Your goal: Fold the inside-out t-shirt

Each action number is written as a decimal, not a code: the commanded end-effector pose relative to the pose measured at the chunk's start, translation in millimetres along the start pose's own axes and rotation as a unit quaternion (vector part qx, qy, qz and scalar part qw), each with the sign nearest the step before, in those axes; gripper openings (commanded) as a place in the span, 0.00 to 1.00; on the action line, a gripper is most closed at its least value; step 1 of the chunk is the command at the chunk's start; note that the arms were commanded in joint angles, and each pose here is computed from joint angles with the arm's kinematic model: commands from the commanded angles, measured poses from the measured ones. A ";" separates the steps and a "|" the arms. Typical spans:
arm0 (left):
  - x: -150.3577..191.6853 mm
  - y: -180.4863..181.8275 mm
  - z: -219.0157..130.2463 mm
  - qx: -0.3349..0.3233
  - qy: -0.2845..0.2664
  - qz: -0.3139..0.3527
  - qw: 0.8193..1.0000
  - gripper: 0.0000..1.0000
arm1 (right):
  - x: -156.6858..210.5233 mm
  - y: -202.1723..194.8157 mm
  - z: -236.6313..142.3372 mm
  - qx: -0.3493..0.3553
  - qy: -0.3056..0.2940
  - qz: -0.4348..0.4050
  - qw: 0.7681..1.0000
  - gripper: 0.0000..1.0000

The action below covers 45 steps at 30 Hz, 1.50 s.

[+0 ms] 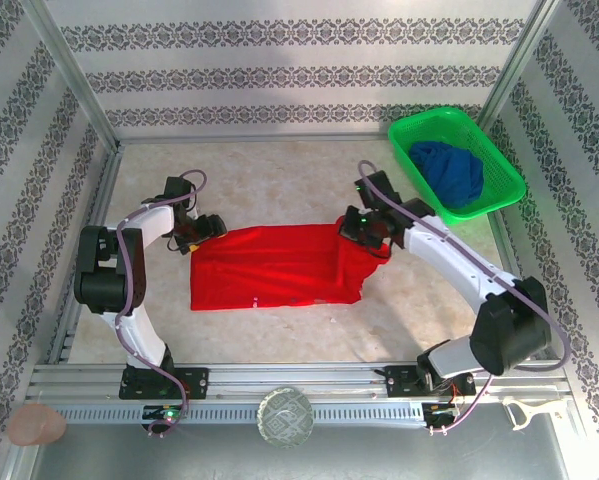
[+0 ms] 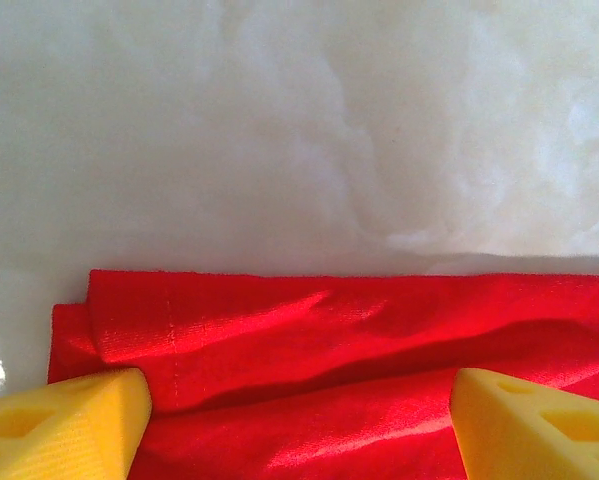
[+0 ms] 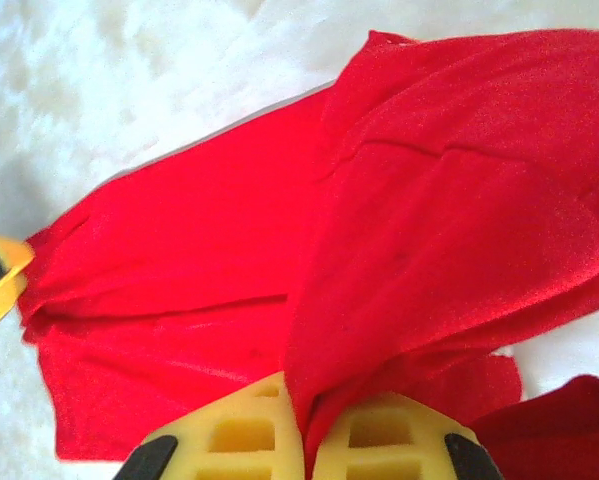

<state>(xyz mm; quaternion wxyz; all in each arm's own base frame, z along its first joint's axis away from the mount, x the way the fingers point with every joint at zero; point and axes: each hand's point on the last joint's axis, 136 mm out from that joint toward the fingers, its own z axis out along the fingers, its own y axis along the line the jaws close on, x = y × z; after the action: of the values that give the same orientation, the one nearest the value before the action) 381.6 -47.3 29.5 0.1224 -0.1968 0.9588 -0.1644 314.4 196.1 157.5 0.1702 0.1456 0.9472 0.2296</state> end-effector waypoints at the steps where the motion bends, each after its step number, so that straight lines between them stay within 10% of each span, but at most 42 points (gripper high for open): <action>1: 22.6 21.2 27.2 -0.015 0.045 -0.009 0.999 0.81 | 7.8 28.8 7.2 0.002 0.002 -0.007 1.000 0.00; 14: 29.4 20.3 39.2 0.005 0.052 -0.014 0.999 0.81 | 76.7 147.6 60.3 -0.039 0.081 -0.087 0.992 0.00; 35: 33.4 18.0 38.5 0.016 0.053 -0.005 0.998 0.81 | 119.5 224.3 146.5 -0.038 0.130 -0.107 0.985 0.00; 40: 32.8 16.3 38.0 0.019 0.055 -0.006 0.998 0.81 | 119.6 250.8 150.3 -0.069 0.133 -0.113 0.982 0.52; 45: 12.5 6.1 26.0 0.029 0.041 -0.009 0.999 0.81 | 107.2 295.7 98.1 -0.149 0.113 -0.163 0.969 0.62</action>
<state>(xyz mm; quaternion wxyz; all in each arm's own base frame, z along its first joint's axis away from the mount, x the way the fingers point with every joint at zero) 405.6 -56.4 34.8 0.1682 -0.1793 0.9455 -0.2136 321.4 514.8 134.6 0.0922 -0.0241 0.9473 0.3058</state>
